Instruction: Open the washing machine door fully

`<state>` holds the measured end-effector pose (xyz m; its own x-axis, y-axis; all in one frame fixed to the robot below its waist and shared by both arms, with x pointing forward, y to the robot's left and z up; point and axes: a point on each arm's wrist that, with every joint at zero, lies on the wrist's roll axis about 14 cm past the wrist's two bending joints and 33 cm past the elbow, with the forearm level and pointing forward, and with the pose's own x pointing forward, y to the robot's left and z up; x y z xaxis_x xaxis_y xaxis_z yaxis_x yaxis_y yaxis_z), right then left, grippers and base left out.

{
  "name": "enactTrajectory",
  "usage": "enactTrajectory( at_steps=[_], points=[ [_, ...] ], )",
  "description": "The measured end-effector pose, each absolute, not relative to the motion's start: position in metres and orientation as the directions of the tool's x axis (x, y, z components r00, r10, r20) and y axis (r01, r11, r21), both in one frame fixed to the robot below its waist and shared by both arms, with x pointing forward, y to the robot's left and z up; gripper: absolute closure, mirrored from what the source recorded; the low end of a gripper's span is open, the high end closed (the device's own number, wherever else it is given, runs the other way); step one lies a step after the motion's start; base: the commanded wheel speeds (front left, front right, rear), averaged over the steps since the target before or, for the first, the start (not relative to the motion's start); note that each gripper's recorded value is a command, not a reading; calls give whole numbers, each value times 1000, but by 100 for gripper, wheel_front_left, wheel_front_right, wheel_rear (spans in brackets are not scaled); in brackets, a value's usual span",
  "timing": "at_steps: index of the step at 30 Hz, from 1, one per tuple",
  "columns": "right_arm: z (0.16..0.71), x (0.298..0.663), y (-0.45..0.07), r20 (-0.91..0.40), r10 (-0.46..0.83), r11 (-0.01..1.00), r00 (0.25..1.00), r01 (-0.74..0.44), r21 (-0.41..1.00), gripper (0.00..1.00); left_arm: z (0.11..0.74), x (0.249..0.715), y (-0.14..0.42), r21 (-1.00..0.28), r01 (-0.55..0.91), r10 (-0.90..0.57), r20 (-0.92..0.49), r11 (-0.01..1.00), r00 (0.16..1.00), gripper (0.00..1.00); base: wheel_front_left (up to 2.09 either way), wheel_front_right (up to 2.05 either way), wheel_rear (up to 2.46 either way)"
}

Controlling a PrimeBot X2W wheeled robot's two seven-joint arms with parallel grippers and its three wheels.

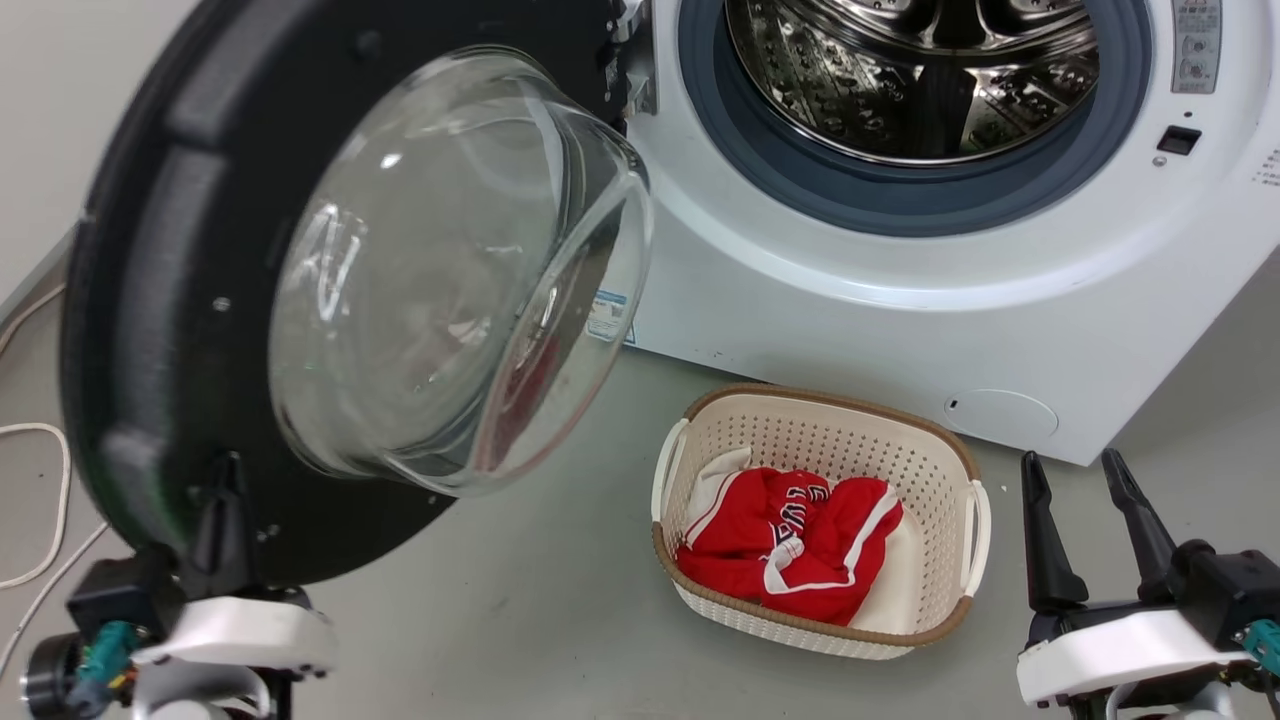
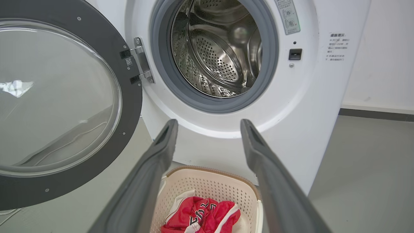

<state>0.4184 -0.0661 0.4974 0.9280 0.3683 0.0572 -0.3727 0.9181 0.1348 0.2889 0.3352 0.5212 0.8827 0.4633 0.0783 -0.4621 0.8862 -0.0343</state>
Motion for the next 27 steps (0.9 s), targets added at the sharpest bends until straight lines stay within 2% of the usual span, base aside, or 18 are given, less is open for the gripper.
enactTrajectory(
  at_steps=[8,15,21,27],
  points=[
    [490,426,-69,40,358,921,933,-359,153,0,527,296,392,-6,-551,549,82,835,831,100,0,0,0],
    [495,431,-68,55,357,921,932,-361,147,0,529,299,419,3,-603,601,81,798,795,100,0,0,0],
    [496,431,-71,54,348,925,936,-352,143,0,530,305,426,30,-599,596,80,800,799,100,0,0,0],
    [502,429,-78,72,330,930,941,-338,145,0,529,301,407,16,-584,580,99,812,809,100,0,0,0]
  ],
)
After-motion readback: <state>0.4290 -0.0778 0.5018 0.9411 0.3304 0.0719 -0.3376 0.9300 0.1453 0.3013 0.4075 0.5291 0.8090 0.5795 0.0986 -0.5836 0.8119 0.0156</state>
